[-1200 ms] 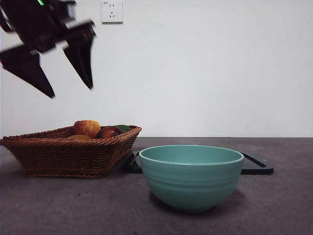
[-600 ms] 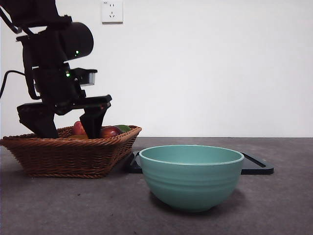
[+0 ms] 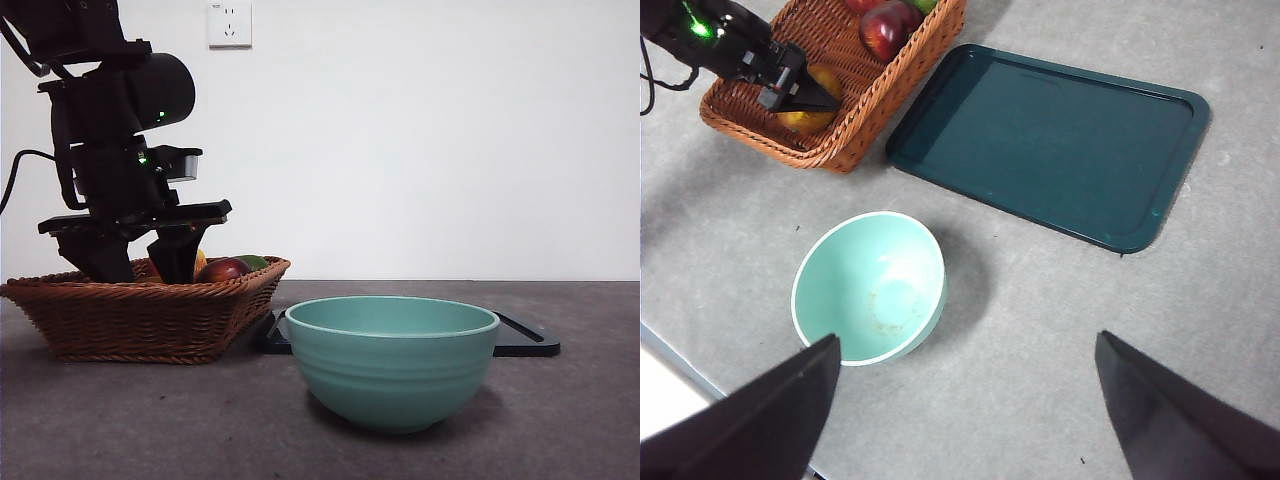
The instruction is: Pick up the wifruite, put it on the bowl, pick up the plate, put it on desk
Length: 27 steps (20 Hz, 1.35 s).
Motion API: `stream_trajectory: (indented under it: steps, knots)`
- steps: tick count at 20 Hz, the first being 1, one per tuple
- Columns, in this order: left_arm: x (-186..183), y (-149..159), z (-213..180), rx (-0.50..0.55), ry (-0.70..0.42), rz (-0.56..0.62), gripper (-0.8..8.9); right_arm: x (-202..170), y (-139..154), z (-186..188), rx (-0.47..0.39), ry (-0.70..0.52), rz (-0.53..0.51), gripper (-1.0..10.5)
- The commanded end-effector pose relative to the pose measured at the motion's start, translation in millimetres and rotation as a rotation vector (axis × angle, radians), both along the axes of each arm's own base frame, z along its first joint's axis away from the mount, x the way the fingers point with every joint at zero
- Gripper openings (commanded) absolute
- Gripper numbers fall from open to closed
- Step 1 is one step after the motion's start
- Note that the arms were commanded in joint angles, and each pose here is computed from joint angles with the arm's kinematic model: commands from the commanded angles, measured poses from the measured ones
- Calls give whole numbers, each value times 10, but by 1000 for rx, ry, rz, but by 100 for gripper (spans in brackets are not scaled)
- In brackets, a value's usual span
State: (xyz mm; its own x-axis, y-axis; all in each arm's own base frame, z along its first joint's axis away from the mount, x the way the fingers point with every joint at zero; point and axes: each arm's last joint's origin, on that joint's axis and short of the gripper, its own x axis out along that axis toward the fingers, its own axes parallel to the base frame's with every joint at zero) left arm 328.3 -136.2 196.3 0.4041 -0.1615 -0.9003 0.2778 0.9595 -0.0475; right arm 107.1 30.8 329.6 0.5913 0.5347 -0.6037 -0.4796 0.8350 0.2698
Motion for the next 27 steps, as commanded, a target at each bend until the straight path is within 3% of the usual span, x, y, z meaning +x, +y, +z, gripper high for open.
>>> stream_trajectory:
  steps: [1,5,9,12,20,27]
  knots:
    - [-44,-40,247,-29,-74,-10,149,3,4,51,9,-16,0,409]
    - [-351,-82,741,-100,-174,-71,150,3,4,51,10,-16,-1,409]
    - [-810,-261,1140,-223,-221,-237,150,3,4,51,9,-16,-1,409]
    - [-1073,-504,1218,-254,-226,-360,150,2,4,51,11,-14,-2,409]
    - [-1282,-1211,785,-217,-121,-568,150,2,3,50,11,-13,-3,409]
    - [-1211,-1588,193,-100,-66,-591,150,1,3,50,11,-13,-3,409]
